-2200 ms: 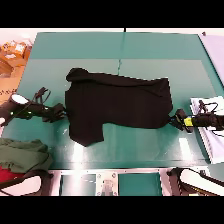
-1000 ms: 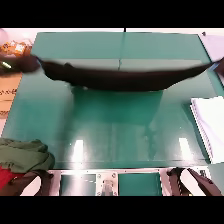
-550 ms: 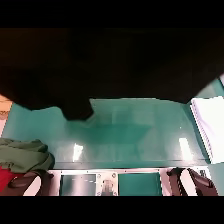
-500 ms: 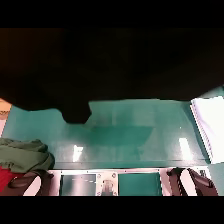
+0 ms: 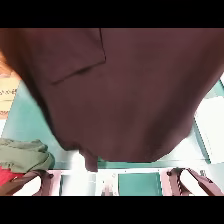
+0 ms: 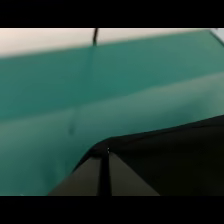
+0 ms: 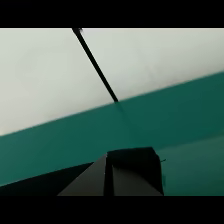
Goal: Fold the shirts.
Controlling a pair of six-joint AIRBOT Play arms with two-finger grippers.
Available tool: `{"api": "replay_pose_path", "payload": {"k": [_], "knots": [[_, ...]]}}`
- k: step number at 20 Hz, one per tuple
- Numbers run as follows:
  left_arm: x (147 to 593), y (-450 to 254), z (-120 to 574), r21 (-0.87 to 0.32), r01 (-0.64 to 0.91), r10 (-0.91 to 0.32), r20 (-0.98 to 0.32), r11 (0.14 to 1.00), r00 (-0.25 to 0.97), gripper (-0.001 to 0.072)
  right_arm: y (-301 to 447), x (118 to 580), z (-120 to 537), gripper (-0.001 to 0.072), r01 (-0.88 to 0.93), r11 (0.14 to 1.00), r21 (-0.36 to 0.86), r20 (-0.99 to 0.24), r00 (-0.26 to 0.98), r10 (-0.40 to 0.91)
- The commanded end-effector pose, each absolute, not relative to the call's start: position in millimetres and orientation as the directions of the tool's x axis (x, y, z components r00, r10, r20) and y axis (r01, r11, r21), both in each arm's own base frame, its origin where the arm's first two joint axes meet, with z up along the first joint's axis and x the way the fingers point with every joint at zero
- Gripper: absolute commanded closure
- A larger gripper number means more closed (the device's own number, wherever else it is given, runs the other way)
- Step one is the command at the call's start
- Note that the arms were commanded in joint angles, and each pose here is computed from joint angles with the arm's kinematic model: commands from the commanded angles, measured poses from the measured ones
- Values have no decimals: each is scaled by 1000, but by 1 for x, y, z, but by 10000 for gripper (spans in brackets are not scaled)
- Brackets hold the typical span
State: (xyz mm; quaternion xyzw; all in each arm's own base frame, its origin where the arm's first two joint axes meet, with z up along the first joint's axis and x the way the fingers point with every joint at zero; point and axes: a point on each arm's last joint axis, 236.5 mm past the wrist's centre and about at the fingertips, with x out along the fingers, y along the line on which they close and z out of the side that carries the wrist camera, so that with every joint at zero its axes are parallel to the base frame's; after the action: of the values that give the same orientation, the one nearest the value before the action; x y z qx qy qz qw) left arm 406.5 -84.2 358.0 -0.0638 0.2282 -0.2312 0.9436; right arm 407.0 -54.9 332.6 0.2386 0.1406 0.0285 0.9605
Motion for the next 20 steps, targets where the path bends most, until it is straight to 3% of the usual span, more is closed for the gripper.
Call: {"api": "replay_pose_path", "payload": {"k": [1,5,10,13,18,20], "knots": [[478,-86,208,-457,292,-531,-585,840,613,687,-68,469,199,696,109,847,521,-479,858,184],[525,-96,77,-546,162,-547,-677,822,493,687,-85,519,67,697,252,782,570,-627,749,215],[569,-116,36,-511,155,-498,-651,846,572,686,-92,547,-3,696,297,748,593,-667,702,250],[561,-107,25,-477,154,-478,-694,865,538,687,-91,538,-19,697,303,758,578,-702,658,272],[503,-94,-16,-397,186,-437,-851,899,291,687,-76,492,-36,697,291,788,542,-788,502,357],[494,-89,-23,-378,189,-417,-873,906,254,687,-66,475,-40,697,300,782,546,-797,472,375]]}}
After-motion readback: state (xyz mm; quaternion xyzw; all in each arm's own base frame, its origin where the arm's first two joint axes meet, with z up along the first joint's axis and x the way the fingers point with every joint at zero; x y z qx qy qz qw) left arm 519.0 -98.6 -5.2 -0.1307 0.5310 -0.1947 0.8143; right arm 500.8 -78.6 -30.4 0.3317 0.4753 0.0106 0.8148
